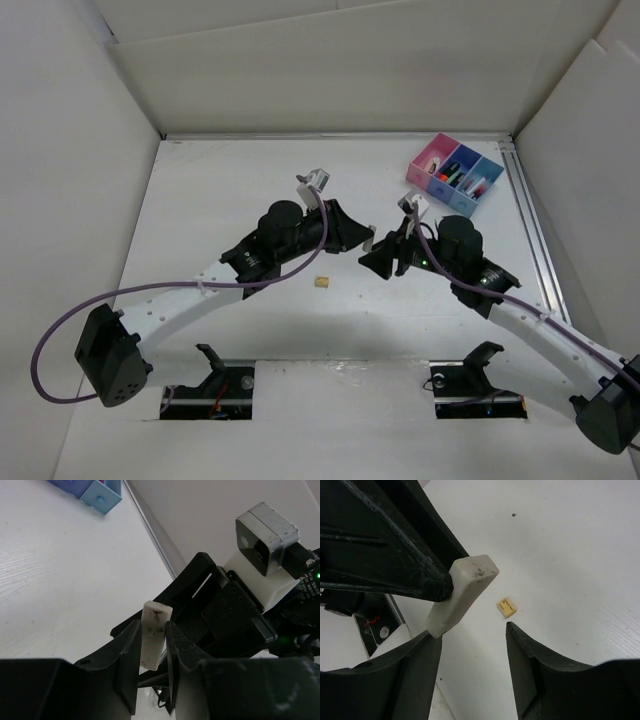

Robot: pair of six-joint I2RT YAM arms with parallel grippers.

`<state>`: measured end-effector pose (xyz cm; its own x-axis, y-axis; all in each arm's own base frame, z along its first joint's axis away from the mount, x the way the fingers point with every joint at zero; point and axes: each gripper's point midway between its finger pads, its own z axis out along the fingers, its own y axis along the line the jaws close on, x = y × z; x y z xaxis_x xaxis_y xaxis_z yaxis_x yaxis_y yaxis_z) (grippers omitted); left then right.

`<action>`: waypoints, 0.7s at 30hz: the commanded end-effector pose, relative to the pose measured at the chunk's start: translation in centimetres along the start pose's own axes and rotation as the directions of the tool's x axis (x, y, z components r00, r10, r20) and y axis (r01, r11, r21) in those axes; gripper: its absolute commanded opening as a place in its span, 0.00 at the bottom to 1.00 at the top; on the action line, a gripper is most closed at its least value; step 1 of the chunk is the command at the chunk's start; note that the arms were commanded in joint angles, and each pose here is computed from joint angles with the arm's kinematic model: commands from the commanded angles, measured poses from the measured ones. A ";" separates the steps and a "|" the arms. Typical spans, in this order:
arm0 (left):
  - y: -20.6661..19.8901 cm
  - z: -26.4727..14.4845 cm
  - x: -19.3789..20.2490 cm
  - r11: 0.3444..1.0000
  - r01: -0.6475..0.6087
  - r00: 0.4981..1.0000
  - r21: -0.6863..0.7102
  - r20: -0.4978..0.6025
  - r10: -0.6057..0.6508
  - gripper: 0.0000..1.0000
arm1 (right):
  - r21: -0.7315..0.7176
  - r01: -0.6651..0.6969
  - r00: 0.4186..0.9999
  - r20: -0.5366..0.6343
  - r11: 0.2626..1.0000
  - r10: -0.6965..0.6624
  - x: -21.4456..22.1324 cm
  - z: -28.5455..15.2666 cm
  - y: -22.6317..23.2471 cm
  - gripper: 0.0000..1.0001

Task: Sort the stationery into containers
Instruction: Place the stationery in the storage box.

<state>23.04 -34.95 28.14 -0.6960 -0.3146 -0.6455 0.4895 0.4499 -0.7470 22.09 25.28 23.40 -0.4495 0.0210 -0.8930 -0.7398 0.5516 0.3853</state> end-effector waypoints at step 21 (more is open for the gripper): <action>-1.3 0.0 -0.4 0.996 0.017 1.000 0.089 0.022 -0.019 0.00 | -0.028 0.075 0.982 0.178 0.997 -0.069 -5.6 -0.4 2.2 0.60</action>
<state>22.92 -35.28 29.14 -0.6967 -0.3382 -0.6326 0.5042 0.3964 -0.7672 22.42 25.86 24.75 -0.4086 0.0482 -0.9115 -0.7531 0.5464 0.3665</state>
